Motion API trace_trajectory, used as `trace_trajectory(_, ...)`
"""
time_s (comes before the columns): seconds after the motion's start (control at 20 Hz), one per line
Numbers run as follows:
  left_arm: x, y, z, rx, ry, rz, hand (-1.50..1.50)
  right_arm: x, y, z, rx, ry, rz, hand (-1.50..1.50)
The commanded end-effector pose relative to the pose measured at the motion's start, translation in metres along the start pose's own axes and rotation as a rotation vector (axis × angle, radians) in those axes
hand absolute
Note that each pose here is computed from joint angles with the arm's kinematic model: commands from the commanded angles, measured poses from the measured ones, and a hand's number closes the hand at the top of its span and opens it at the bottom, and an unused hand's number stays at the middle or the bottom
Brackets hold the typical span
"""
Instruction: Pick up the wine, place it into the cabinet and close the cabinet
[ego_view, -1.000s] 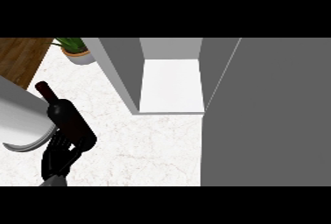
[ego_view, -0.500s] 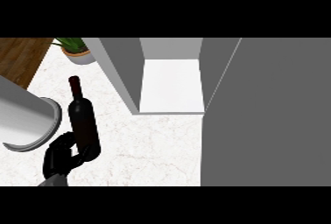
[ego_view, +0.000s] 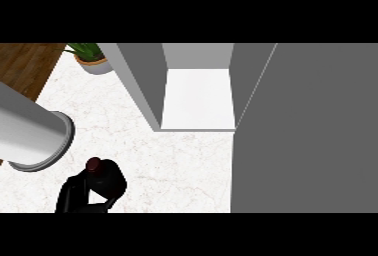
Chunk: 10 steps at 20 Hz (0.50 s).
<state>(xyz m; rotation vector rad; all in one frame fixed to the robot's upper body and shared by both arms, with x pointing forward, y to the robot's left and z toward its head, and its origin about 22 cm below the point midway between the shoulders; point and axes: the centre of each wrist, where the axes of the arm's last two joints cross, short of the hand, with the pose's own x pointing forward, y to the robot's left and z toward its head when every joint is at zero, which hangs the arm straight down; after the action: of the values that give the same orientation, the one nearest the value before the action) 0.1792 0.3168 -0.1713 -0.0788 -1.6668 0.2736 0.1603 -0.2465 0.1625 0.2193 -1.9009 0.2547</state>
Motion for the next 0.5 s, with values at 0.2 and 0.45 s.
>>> trace_trajectory(0.2,-0.017,-0.041,0.036,-0.126,-0.016,0.183,1.5,-0.008,-0.002,-0.008,0.0,-0.008,-0.002,-1.5)
trace_trajectory(0.45,0.023,-0.047,0.029,-0.192,-0.09,0.184,1.5,-0.011,-0.012,-0.013,-0.028,-0.005,-0.016,-1.5)
